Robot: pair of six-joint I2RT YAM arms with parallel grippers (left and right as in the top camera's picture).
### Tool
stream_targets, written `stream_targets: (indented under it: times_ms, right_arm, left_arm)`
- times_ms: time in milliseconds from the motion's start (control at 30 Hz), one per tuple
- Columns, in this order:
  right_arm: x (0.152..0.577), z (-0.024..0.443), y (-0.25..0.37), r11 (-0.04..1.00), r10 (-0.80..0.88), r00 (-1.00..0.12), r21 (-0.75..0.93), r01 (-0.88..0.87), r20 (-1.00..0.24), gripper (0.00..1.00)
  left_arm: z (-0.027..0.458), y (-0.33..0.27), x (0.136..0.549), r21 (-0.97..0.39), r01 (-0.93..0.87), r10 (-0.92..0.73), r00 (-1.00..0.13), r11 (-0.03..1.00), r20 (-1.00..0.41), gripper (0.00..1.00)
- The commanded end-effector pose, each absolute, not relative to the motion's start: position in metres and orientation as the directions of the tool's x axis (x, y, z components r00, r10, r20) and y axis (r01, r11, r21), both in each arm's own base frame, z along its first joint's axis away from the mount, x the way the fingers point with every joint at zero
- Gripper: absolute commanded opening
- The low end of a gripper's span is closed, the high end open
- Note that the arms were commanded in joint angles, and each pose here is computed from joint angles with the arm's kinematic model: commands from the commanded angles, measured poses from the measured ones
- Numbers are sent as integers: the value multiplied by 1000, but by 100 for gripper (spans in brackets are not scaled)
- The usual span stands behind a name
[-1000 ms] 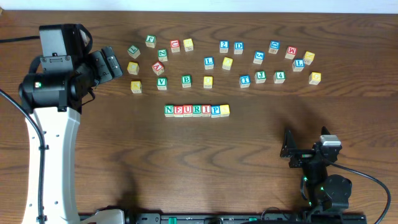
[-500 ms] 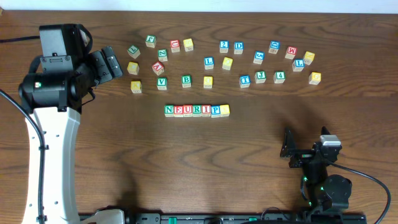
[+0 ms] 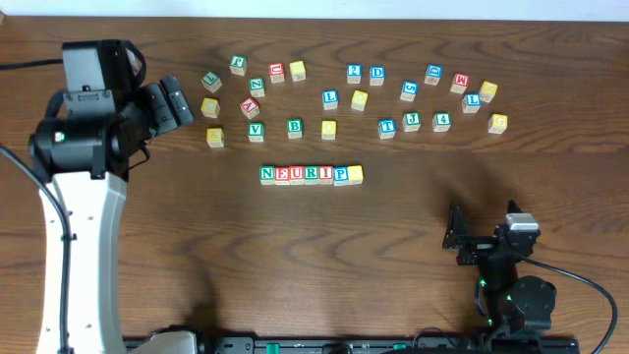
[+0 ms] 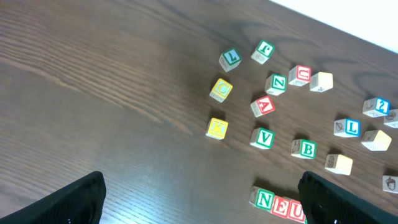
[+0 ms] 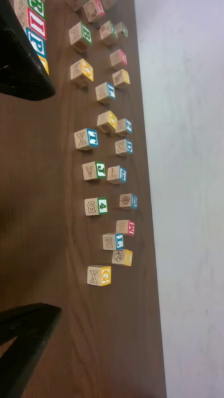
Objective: Spell out NEURIPS
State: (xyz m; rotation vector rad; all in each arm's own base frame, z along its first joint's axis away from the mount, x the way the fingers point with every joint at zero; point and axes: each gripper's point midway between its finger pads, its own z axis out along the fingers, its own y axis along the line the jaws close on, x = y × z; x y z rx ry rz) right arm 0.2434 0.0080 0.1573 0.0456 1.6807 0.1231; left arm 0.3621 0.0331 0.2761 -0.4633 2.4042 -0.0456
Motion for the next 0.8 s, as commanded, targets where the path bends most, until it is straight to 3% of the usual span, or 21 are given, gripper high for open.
stream_targets:
  times_ms: [0,200,333,767]
  right_arm:
    - [243,157,8,994,91,-108,96,-44,-990,99]
    - [243,157,7,994,91,-108,96,-44,-990,99]
    - [243,157,7,994,91,-108,96,-44,-990,99]
    - [243,157,7,994,91,-108,96,-44,-990,99]
  left_arm:
    - [292,35,347,-149,-305,-320,-650,941,-689,98]
    - [290,28,333,-170,-201,-249,-490,965,-835,97]
    - [263,24,303,-189,-170,-241,-379,967,-893,98]
    - [174,14,241,-117,-89,-137,-276,989,-951,98]
